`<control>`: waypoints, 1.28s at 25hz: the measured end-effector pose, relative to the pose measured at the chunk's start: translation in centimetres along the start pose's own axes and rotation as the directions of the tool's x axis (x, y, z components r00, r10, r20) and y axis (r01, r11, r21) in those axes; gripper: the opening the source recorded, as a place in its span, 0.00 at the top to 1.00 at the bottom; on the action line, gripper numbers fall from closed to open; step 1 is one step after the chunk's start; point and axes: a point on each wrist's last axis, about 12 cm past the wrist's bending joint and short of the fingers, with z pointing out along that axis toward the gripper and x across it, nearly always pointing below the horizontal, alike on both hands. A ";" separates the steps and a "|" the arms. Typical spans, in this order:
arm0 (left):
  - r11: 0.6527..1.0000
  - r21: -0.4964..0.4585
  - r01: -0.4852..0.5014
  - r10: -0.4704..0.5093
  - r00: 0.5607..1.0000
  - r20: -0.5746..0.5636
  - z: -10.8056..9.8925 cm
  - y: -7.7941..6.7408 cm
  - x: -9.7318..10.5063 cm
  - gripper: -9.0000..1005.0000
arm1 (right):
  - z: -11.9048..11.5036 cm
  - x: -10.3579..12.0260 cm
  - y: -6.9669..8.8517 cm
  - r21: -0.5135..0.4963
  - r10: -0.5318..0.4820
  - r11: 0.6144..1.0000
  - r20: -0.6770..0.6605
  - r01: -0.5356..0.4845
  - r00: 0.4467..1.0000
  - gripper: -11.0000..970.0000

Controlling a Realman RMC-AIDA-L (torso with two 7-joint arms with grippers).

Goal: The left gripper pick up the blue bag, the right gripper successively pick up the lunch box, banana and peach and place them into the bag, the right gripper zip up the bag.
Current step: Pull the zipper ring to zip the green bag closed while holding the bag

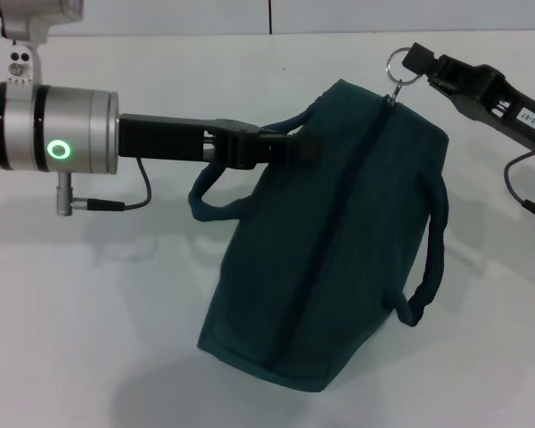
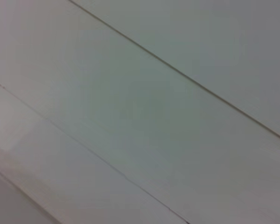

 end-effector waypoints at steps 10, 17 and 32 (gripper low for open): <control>0.997 0.062 -0.036 0.038 0.999 -0.031 0.7 -0.7 0.3 0.94 | -0.3 -0.1 -0.3 0.021 0.017 1.000 0.013 -0.017 1.000 0.84; 0.996 0.075 -0.041 0.044 0.998 -0.044 1.0 -0.9 0.2 0.94 | -0.2 -0.1 -0.2 0.017 0.024 1.000 0.013 -0.024 1.000 0.84; 0.986 0.157 -0.057 0.060 0.998 -0.016 0.8 -1.9 -0.1 0.94 | -0.7 0.3 -0.8 0.063 0.060 0.996 0.003 -0.060 0.998 0.83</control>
